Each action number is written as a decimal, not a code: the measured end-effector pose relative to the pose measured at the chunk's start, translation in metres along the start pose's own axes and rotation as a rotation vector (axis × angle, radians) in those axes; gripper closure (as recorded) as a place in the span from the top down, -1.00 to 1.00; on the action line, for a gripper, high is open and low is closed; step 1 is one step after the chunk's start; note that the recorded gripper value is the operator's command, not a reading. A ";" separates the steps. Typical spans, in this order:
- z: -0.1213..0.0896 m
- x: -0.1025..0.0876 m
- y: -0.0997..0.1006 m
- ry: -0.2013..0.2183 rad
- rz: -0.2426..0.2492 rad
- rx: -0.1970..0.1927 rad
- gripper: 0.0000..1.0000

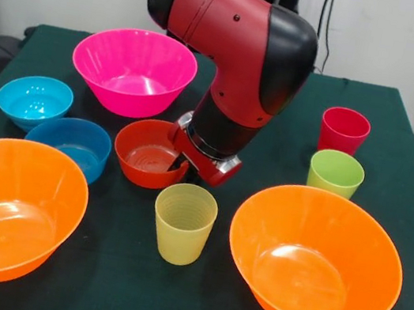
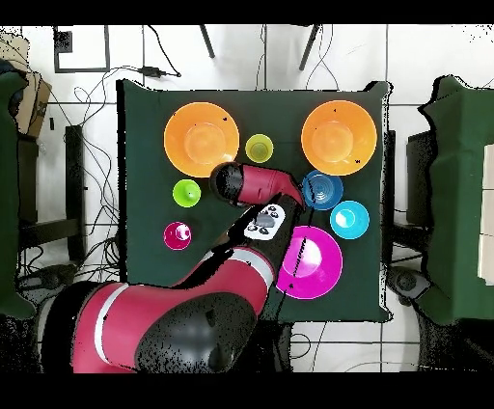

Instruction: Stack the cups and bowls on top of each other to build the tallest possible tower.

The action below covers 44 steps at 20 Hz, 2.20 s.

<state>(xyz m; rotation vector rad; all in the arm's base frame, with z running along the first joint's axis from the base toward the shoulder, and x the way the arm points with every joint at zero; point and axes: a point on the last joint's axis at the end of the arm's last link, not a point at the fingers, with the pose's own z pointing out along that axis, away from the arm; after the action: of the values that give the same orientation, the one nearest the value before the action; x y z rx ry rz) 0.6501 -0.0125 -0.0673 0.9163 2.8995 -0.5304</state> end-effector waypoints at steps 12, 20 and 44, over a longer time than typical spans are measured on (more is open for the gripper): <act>-0.012 0.006 0.025 0.013 -0.001 -0.062 -1.00; -0.016 0.008 0.033 0.018 -0.002 -0.082 -1.00; -0.022 0.010 0.041 0.031 0.006 -0.111 1.00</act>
<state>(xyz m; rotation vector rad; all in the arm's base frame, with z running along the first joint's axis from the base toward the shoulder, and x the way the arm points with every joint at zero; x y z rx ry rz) 0.6661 0.0314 -0.0603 0.9258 2.9186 -0.3536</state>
